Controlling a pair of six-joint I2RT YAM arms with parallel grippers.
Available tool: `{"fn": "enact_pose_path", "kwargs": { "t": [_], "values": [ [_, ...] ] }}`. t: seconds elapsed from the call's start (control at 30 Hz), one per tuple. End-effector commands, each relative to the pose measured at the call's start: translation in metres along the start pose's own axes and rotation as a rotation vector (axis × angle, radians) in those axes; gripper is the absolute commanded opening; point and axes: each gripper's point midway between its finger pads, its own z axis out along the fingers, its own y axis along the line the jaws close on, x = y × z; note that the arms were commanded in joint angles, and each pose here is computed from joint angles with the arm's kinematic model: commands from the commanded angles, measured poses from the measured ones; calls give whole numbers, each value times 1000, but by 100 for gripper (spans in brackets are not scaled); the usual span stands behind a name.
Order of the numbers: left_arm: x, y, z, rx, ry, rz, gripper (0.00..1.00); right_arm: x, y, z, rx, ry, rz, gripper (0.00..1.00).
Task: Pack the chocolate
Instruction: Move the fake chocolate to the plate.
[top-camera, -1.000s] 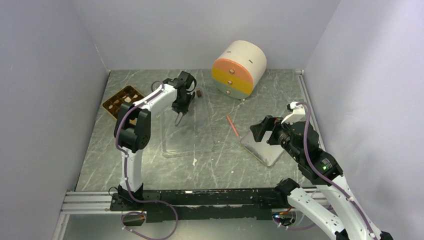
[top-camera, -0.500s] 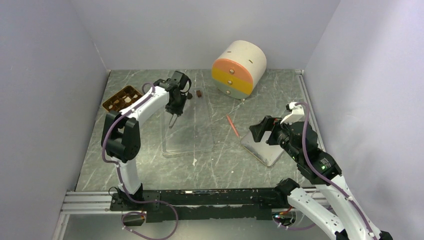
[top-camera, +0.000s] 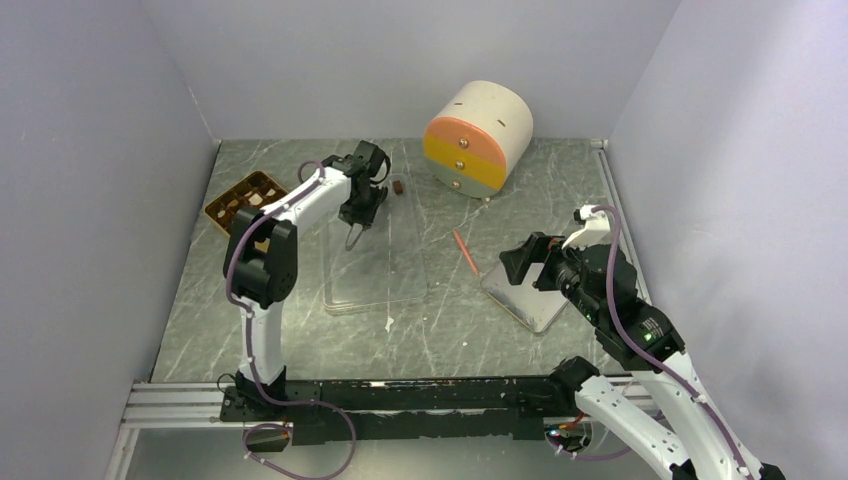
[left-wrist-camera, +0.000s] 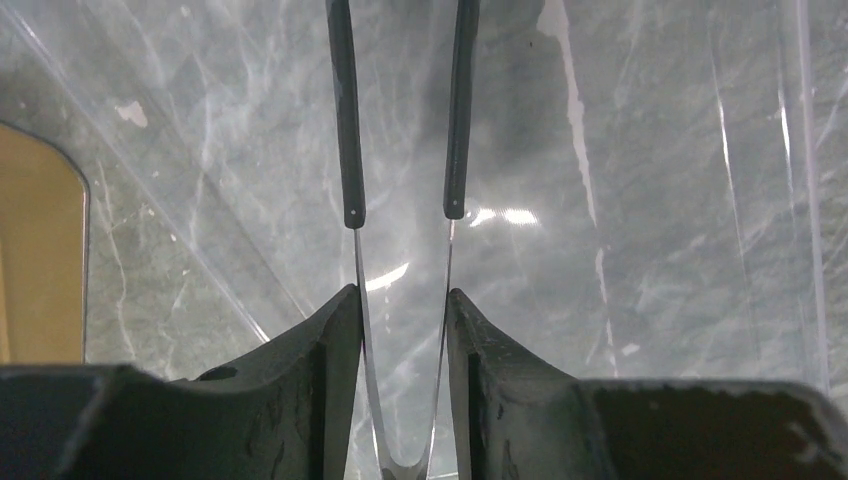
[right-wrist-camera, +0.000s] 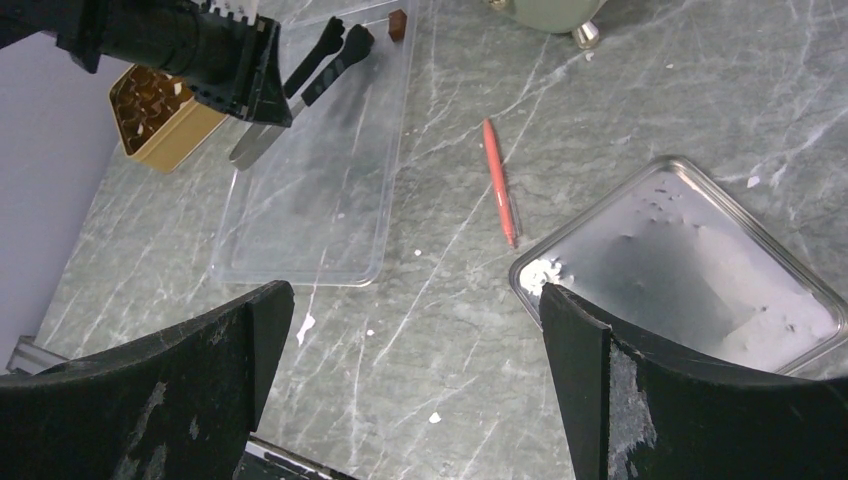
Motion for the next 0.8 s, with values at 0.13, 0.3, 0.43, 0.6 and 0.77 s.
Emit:
{"fn": "enact_pose_path", "kwargs": {
  "t": [0.13, 0.3, 0.43, 0.6, 0.77],
  "values": [
    [-26, 3, 6, -18, -56, -6, 40, -14, 6, -4, -17, -49, 7, 99],
    [-25, 3, 10, -17, -47, -8, 36, -12, 5, -3, -17, -42, 3, 100],
    [-25, 4, 10, -18, -55, -5, 34, -12, 5, -2, -14, -43, 2, 100],
    [-24, 4, 11, -16, -45, -1, 31, -10, 5, -2, -16, -38, 4, 100],
    [-24, 8, 2, -31, -50, -4, 29, -11, 5, -2, -15, -42, 4, 100]
  ]
}}
